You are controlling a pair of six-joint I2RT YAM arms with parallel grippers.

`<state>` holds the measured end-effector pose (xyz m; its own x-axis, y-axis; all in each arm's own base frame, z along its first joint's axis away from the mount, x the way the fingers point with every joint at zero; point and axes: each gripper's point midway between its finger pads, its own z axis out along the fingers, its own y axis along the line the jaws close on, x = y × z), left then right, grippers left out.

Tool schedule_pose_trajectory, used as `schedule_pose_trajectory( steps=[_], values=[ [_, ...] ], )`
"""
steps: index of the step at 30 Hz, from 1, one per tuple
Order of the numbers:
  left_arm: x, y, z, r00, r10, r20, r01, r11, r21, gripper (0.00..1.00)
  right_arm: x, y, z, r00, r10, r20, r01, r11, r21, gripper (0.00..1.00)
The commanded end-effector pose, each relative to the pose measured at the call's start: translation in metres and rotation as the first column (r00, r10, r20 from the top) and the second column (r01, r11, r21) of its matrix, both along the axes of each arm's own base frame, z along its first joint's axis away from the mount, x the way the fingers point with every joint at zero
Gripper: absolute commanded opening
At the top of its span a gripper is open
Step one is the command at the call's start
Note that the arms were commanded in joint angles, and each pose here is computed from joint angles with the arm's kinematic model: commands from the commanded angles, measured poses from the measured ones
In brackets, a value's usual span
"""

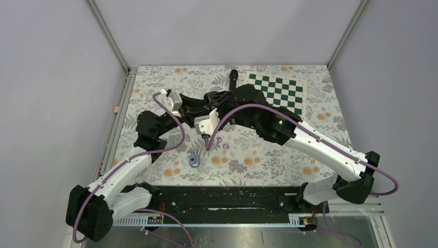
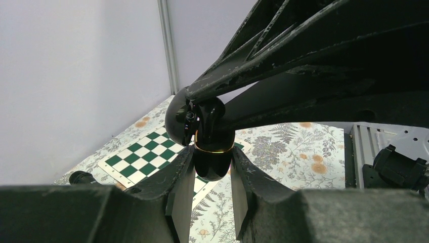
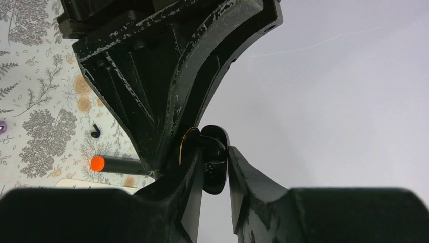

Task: Insert the wireless bluetooth earbuds into the charging case
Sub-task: Insert the left earbud into the left side groove of the charging case.

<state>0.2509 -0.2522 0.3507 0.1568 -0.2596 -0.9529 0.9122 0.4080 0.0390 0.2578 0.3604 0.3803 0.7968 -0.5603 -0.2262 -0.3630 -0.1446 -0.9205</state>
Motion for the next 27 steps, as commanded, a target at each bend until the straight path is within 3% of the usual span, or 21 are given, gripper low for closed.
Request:
schedule_pose_trajectory(
  steps=[1, 8, 14, 27],
  values=[
    [-0.015, 0.005, 0.038, 0.989, -0.001, 0.146, 0.010, 0.998, -0.060, 0.00, -0.006, -0.002, -0.013, 0.997, 0.018, -0.071, -0.023, 0.997, -0.071, 0.30],
    [-0.014, 0.005, 0.038, 0.990, -0.001, 0.141, 0.010, 0.998, -0.062, 0.00, -0.015, -0.011, -0.022, 0.987, 0.015, -0.161, -0.039, 0.988, -0.149, 0.23],
    [-0.013, 0.006, 0.040, 0.991, 0.006, 0.133, 0.003, 0.997, -0.071, 0.00, -0.016, -0.011, -0.028, 0.983, 0.013, -0.182, -0.045, 0.984, -0.172, 0.24],
    [0.000, 0.011, 0.042, 0.996, 0.063, 0.065, -0.055, 0.991, -0.120, 0.00, -0.009, -0.002, -0.023, 0.997, 0.054, -0.063, -0.061, 0.992, -0.114, 0.32]
  ],
)
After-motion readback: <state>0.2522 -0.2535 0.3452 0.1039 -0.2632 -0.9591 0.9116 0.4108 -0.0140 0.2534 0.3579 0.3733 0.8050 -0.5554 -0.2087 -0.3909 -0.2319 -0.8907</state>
